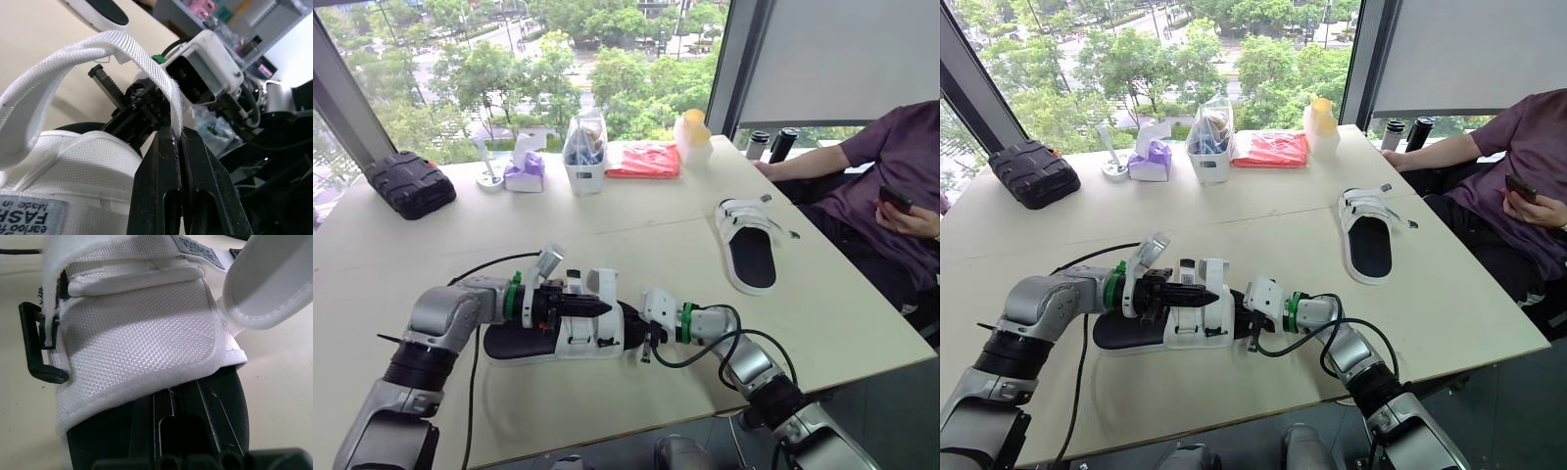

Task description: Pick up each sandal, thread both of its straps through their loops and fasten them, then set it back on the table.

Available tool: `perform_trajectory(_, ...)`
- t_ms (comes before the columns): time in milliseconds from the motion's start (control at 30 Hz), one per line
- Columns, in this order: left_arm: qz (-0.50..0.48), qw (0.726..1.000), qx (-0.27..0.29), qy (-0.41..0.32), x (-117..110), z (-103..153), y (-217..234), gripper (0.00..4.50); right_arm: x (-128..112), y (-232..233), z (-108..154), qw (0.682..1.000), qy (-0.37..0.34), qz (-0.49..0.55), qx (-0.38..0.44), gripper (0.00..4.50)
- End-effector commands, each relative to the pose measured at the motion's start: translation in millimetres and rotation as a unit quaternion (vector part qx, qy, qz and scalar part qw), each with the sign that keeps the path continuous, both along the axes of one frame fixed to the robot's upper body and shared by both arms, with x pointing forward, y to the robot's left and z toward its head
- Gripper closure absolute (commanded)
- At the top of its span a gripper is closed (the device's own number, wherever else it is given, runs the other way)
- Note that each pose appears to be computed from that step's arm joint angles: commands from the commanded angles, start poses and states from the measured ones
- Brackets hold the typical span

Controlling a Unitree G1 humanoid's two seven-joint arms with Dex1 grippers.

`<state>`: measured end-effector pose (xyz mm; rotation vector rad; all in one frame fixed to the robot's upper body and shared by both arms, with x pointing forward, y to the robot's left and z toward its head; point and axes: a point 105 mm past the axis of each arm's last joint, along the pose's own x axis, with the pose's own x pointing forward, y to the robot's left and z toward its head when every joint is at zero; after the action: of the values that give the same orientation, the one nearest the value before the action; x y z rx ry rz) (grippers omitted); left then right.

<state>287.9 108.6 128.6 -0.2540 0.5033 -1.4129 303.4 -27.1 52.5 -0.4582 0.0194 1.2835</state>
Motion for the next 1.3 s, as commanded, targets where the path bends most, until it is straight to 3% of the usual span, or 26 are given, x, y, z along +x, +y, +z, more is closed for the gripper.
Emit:
perform_trajectory(33, -0.005, 1.000, 0.011, -0.018, -1, 0, 0, 4.43, -19, -36, -84, 0.984, 0.120, -0.048, -0.125, 4.50)
perform_trajectory(333, 0.017, 0.999, 0.001, -0.032, 4, -2, -12, 4.43, -22, -37, -85, 0.983, 0.122, -0.049, -0.126, 4.50)
perform_trajectory(567, 0.029, 0.999, 0.017, -0.030, -5, -13, -8, 4.43, -21, -37, -85, 0.983, 0.121, -0.052, -0.126, 4.50)
perform_trajectory(933, 0.081, 0.989, 0.054, -0.108, 0, -23, 5, 4.43, -18, -33, -84, 0.984, 0.119, -0.049, -0.123, 4.50)
perform_trajectory(1300, 0.102, 0.981, 0.019, -0.161, 1, -13, -8, 4.43, -18, -33, -84, 0.984, 0.119, -0.049, -0.124, 4.50)
